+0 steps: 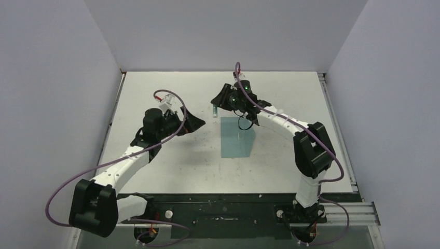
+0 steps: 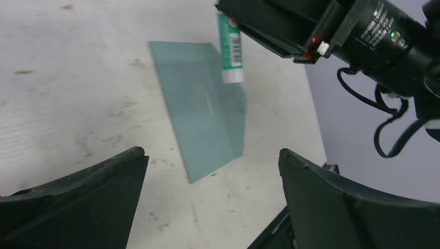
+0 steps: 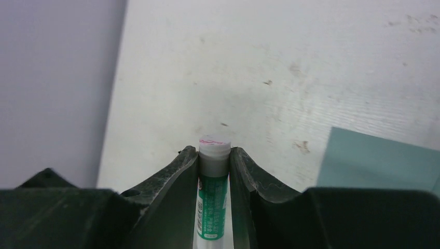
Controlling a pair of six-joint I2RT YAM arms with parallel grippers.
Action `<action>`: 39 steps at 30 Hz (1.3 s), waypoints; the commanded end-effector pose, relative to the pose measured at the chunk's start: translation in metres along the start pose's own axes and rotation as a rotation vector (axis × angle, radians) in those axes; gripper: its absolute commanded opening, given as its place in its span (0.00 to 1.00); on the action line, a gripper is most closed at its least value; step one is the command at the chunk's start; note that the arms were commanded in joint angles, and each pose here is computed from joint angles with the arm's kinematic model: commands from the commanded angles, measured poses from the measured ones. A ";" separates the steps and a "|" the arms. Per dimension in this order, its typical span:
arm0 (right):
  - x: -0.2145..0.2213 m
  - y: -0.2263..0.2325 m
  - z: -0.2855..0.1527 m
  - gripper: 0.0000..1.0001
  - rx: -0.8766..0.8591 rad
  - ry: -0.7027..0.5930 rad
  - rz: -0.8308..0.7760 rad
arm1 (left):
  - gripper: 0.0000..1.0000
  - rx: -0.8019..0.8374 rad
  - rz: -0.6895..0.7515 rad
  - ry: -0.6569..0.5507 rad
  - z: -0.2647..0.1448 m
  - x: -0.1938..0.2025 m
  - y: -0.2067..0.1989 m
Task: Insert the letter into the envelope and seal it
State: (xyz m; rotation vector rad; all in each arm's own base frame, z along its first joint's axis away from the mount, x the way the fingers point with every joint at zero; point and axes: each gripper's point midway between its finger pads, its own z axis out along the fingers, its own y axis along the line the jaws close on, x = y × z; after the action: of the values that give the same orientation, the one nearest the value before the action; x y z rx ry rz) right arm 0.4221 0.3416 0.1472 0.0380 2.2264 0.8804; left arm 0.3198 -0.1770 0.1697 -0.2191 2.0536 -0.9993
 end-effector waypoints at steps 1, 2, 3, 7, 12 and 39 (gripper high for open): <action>-0.043 0.086 -0.045 0.18 -0.299 -0.112 0.092 | 1.00 0.325 0.153 -0.025 0.013 -0.026 -0.097; -0.046 0.091 -0.051 0.18 -0.322 -0.118 0.102 | 0.98 0.334 0.148 -0.021 0.017 -0.028 -0.101; -0.048 0.095 -0.056 0.18 -0.337 -0.121 0.112 | 0.95 0.349 0.143 -0.019 0.021 -0.031 -0.106; -0.052 0.105 -0.071 0.18 -0.376 -0.126 0.127 | 0.91 0.416 0.125 -0.030 0.027 -0.042 -0.124; -0.056 0.116 -0.084 0.19 -0.426 -0.130 0.141 | 0.71 0.430 0.082 0.023 0.039 -0.038 -0.125; -0.036 0.078 -0.121 0.64 -0.316 0.098 -0.074 | 0.00 0.488 0.649 0.208 0.024 -0.001 -0.106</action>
State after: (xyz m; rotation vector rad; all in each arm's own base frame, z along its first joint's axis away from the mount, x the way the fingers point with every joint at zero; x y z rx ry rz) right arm 0.3677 0.3253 0.2442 -0.1210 2.1848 1.1619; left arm 0.3269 -0.2589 0.2083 0.6127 1.9229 -1.1116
